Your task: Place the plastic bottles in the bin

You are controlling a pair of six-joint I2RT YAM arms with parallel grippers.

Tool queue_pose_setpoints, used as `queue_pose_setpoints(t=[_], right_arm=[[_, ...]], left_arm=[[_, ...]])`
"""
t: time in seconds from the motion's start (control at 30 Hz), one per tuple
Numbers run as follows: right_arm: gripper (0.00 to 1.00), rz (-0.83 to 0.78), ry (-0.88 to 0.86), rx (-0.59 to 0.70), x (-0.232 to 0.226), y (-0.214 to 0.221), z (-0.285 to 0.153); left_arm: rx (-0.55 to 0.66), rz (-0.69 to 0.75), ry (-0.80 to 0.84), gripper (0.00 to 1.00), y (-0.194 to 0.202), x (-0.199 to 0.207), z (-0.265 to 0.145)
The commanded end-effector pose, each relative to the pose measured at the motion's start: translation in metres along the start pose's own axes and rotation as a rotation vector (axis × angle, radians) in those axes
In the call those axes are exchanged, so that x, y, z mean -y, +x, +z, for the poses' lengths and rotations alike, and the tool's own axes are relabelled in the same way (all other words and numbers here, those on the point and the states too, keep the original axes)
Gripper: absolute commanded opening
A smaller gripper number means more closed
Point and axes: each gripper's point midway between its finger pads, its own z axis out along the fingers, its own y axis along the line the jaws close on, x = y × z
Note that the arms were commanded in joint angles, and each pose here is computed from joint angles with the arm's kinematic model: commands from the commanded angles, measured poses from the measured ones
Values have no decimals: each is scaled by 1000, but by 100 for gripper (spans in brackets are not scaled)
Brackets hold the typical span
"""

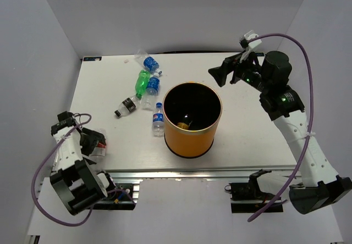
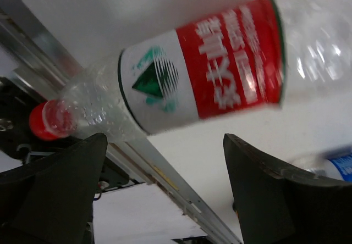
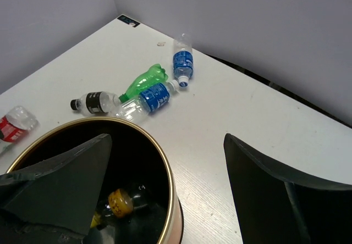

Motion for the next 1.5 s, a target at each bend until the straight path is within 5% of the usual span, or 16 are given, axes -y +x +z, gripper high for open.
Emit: queue_pose_setpoints(t=[0.0, 0.23, 0.43, 0.63, 0.8, 0.97, 1.13, 1.17, 1.23, 1.3, 1.33, 1.47], right_arm=[[90, 11, -16, 55, -3, -14, -10], [89, 14, 17, 77, 6, -18, -17], [89, 17, 69, 97, 14, -19, -28], [89, 9, 122, 136, 17, -29, -44], [89, 5, 168, 177, 18, -36, -59], [89, 23, 217, 204, 23, -33, -68], [89, 40, 230, 192, 25, -27, -70], [90, 39, 231, 189, 24, -26, -70], [89, 38, 236, 187, 25, -25, -71], [90, 43, 236, 179, 26, -21, -69], [89, 42, 233, 179, 26, -21, -68], [89, 53, 204, 160, 24, -16, -60]], left_arm=[[36, 15, -31, 98, -15, -1, 13], [25, 37, 11, 98, -22, 20, 19], [-28, 139, -112, 98, -2, 39, 49], [-61, 181, -119, 67, 4, 62, 49], [113, 203, 101, 24, -44, 131, -39], [273, 319, 560, 22, -62, 223, -183], [305, 503, 938, 17, -15, 267, -292], [299, 501, 934, 19, -12, 264, -293], [308, 427, 845, 47, -17, 249, -277], [412, 328, 764, 60, -36, 231, -271], [444, 310, 729, 98, -42, 224, -265], [592, 275, 577, 98, -74, 206, -266]])
